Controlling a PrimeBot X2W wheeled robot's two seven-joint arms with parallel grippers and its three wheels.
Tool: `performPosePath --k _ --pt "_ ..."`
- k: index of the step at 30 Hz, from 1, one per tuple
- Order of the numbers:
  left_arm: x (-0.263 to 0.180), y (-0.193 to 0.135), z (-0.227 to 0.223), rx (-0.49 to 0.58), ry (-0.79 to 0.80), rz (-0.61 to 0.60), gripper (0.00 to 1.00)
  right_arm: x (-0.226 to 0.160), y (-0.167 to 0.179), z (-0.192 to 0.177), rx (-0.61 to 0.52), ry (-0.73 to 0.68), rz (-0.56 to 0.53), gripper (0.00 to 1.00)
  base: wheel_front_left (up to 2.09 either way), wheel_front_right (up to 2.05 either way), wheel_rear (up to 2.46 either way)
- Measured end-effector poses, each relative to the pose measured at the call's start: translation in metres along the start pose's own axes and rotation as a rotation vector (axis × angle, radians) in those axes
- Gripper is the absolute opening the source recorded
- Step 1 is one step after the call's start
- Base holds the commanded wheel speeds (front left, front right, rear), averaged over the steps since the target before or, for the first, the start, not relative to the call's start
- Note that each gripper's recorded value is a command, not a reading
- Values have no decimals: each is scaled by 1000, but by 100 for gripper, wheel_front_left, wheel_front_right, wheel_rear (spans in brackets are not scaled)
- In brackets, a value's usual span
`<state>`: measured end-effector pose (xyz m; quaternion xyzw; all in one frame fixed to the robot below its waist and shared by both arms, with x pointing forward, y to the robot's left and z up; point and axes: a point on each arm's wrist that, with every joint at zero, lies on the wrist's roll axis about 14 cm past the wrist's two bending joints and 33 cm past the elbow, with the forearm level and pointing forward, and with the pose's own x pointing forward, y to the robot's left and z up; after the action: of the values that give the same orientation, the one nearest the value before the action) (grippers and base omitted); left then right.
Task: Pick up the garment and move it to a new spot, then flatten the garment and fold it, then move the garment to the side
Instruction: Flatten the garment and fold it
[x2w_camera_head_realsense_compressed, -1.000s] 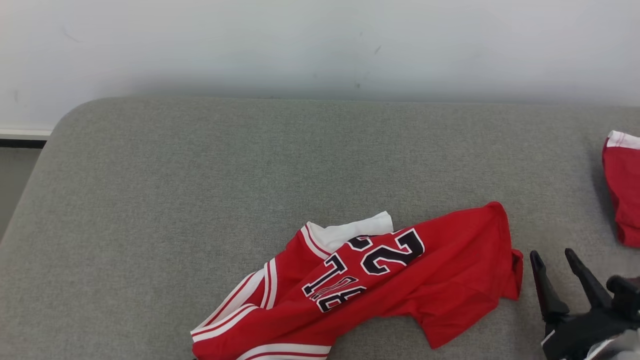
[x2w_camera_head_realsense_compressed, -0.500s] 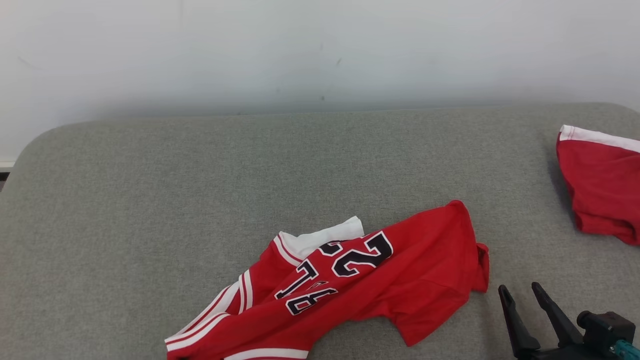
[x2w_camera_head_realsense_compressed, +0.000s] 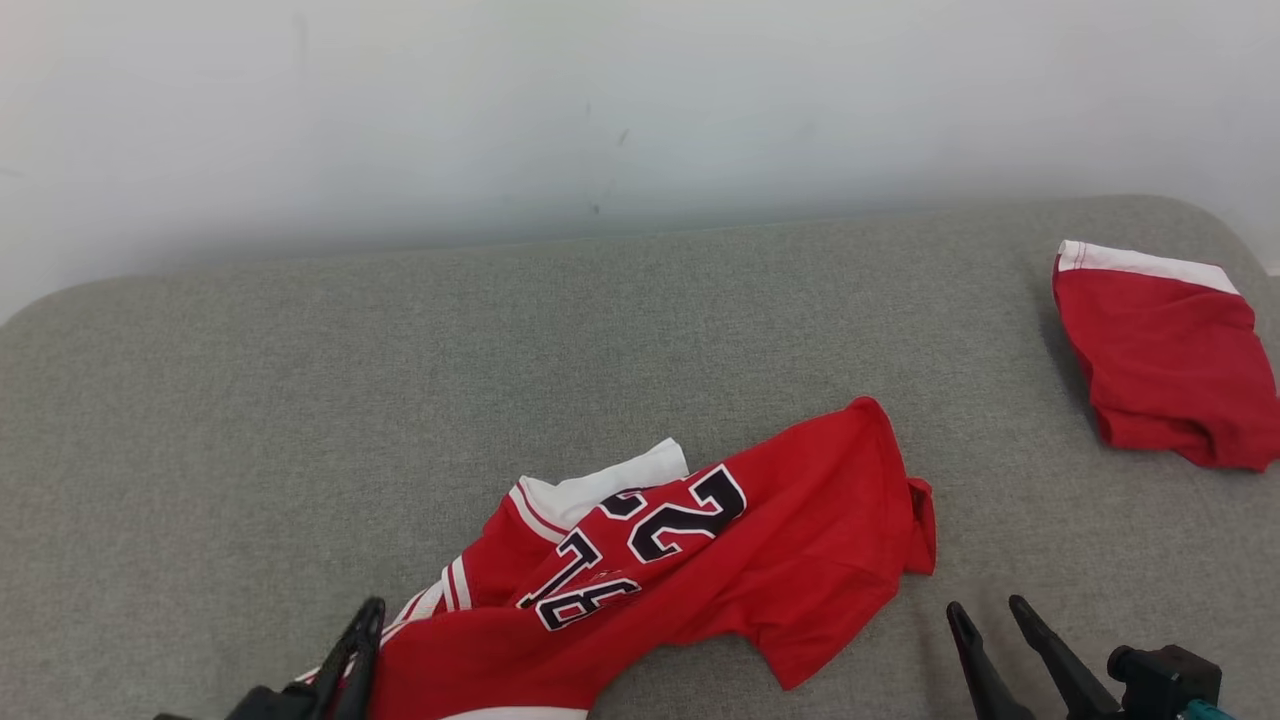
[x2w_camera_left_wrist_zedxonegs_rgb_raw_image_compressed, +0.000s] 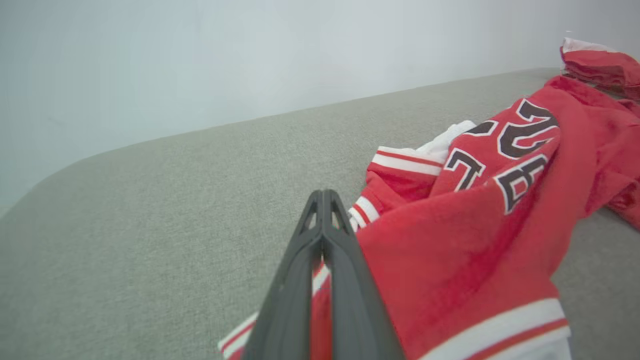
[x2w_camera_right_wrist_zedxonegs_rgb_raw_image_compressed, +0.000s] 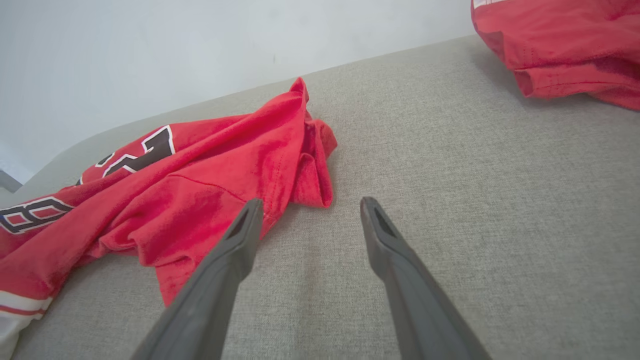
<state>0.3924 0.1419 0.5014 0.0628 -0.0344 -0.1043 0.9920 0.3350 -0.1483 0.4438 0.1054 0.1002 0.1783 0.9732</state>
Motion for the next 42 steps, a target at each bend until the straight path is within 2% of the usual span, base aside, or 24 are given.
performPosePath --k 5,6,7,8,14,15,16,18,20,21,22,31,36,42 --pt "7 10 19 28 -59 29 0 4 12 -6 51 13 23 100 0 0 0" --pt "8 11 21 25 -67 31 5 8 15 -5 69 8 30 100 0 0 0" --pt "8 11 22 19 -70 36 45 12 18 -4 88 6 35 100 0 0 0" --pt "7 11 22 10 -71 45 100 16 20 -5 103 11 41 100 0 0 0" --pt "-17 7 10 -43 -33 72 100 34 20 -25 153 87 42 100 0 0 0" --pt "-21 8 9 -50 -29 81 100 35 21 -29 156 103 45 94 0 0 0" --pt "-26 8 8 -56 -24 89 100 37 22 -32 160 113 48 79 0 0 0" --pt "-36 7 2 -85 -4 102 100 42 24 -33 165 121 56 59 0 0 0" --pt "-44 7 -4 -102 18 113 100 47 26 -32 163 122 67 31 0 0 0" --pt "-48 6 -6 -110 27 114 100 49 27 -32 161 123 72 31 0 0 0" --pt "-50 5 -8 -116 34 119 100 51 28 -32 158 124 77 0 0 0 0" --pt "-67 7 -33 -159 120 167 100 53 26 -32 131 129 88 0 0 0 0" --pt "-73 8 -66 -208 235 186 100 50 20 -33 131 130 74 0 0 0 0" --pt "-76 -5 -100 -283 409 163 100 49 14 -31 133 120 58 0 0 0 0"
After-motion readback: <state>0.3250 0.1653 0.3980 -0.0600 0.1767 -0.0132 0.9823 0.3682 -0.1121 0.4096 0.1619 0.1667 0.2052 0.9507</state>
